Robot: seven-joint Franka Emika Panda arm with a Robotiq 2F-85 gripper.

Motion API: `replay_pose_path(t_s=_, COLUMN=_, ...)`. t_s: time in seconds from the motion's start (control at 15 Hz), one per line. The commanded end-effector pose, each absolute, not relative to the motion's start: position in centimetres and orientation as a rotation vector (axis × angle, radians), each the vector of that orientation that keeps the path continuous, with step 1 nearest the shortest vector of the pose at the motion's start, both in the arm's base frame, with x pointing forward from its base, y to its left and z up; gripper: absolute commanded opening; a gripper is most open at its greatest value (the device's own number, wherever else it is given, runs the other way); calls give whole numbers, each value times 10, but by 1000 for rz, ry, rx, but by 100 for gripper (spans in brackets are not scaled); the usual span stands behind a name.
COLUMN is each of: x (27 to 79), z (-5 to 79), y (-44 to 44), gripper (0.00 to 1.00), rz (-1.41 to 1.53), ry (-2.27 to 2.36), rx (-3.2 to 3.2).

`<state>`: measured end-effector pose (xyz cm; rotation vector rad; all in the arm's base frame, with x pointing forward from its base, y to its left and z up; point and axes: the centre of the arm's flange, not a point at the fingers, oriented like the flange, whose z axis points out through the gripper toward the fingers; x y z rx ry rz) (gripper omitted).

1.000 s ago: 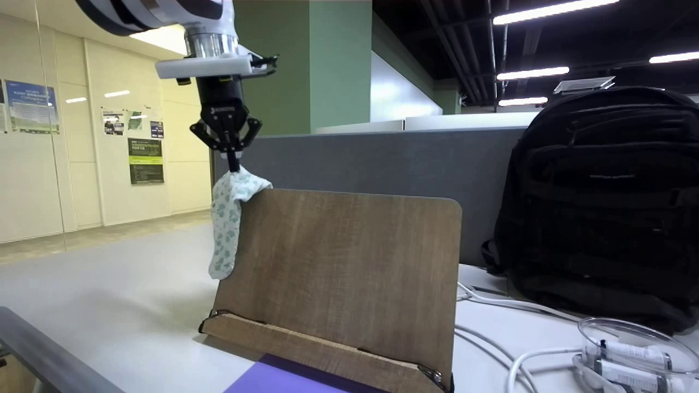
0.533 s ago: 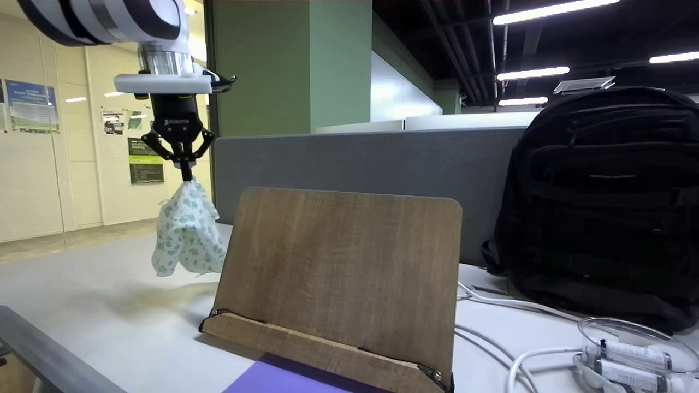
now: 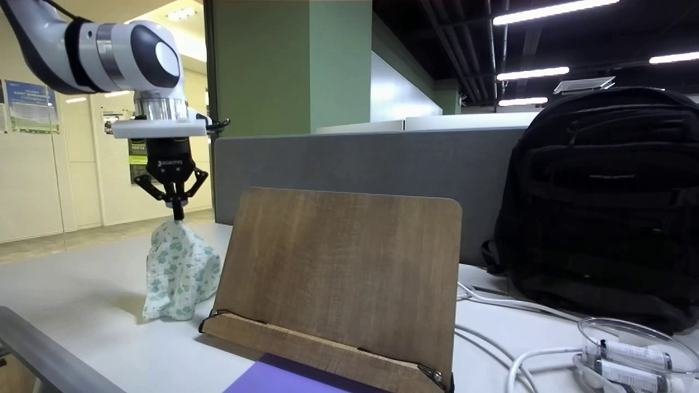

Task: Remove the white and green cloth from the wooden board

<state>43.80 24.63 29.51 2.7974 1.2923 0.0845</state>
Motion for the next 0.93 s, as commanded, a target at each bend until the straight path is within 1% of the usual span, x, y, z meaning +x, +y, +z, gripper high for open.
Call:
replay_pose_path(t_s=0.0, x=449, z=271, y=264, gripper=0, rz=30, ry=1226, rx=2799)
replay_pose_path(t_s=0.07, x=450, z=265, y=267, gripper=0, rz=12, ry=1213, rx=2801)
replay_pose_path(t_s=0.13, x=451, z=261, y=269, gripper=10, rz=-4, ry=1200, rx=2806)
replay_pose_path(t_s=0.2, x=452, z=258, y=271, gripper=27, rz=-21, ry=1184, rx=2813)
replay_pose_path(t_s=0.27, x=454, z=255, y=272, gripper=32, rz=-34, ry=1172, rx=2814)
replay_pose_path(t_s=0.53, x=458, z=260, y=269, gripper=60, rz=-72, ry=1063, rx=2832)
replay_pose_path(t_s=0.87, x=455, z=289, y=254, gripper=93, rz=-90, ry=989, rx=2839)
